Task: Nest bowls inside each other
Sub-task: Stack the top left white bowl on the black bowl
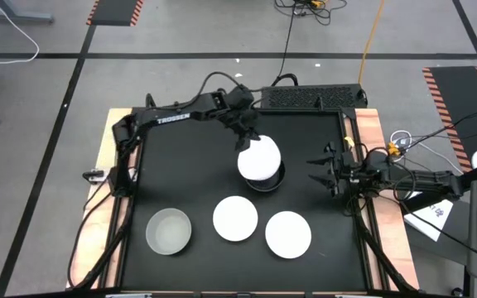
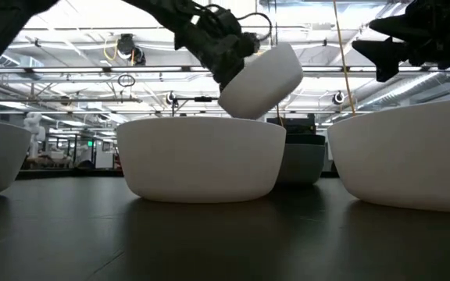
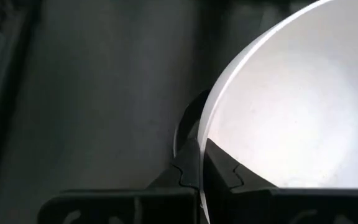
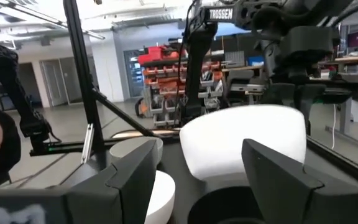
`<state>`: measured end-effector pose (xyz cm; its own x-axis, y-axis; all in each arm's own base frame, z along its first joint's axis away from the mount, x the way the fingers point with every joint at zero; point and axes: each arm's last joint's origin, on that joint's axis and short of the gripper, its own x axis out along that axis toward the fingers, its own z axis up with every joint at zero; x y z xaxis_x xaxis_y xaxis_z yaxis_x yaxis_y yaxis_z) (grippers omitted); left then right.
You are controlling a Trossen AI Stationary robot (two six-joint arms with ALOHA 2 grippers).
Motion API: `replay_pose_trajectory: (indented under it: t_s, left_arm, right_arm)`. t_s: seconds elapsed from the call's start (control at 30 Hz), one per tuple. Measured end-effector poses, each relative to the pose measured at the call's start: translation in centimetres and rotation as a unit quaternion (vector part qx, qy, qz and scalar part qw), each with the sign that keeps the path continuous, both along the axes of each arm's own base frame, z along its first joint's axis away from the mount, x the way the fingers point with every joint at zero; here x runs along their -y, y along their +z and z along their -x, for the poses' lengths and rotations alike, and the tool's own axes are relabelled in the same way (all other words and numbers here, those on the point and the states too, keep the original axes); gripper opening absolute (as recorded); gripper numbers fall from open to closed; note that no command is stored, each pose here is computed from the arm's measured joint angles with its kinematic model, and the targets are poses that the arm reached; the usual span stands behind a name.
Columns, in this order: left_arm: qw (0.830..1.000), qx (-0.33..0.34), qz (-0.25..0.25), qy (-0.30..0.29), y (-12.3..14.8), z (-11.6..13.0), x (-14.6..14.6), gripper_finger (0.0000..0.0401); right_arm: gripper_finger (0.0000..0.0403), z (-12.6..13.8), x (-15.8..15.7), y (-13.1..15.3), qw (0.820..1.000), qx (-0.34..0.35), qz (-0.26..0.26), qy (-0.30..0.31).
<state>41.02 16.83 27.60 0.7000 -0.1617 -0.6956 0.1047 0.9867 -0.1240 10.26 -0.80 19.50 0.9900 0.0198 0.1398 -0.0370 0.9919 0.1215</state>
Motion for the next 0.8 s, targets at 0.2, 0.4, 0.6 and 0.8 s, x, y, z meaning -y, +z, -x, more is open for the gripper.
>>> replay_pose_trajectory:
  t_s: [0.2, 0.4, 0.6, 0.8]
  left_arm:
    - [0.999, -0.054, 0.001, 0.000, -1.2, -1.9, -0.5, 0.0000]
    - [0.993, -0.119, -0.003, -0.003, -3.2, -3.5, -0.1, 0.0000]
    - [0.984, -0.177, -0.023, 0.004, -4.2, -3.4, 0.8, 0.0000]
    - [0.977, -0.213, -0.028, 0.007, -4.4, -2.9, 1.2, 0.0000]
  right_arm:
    - [0.0228, 0.0, 0.0, -0.4, 1.000, -0.021, -0.003, 0.001]
    - [0.0228, -0.1, 0.0, -0.6, 1.000, -0.031, -0.003, 0.001]
    - [0.0228, -0.1, 0.0, -0.7, 0.999, -0.039, -0.006, 0.001]
    - [0.0228, -0.1, 0.0, -0.9, 0.999, -0.045, -0.010, 0.001]
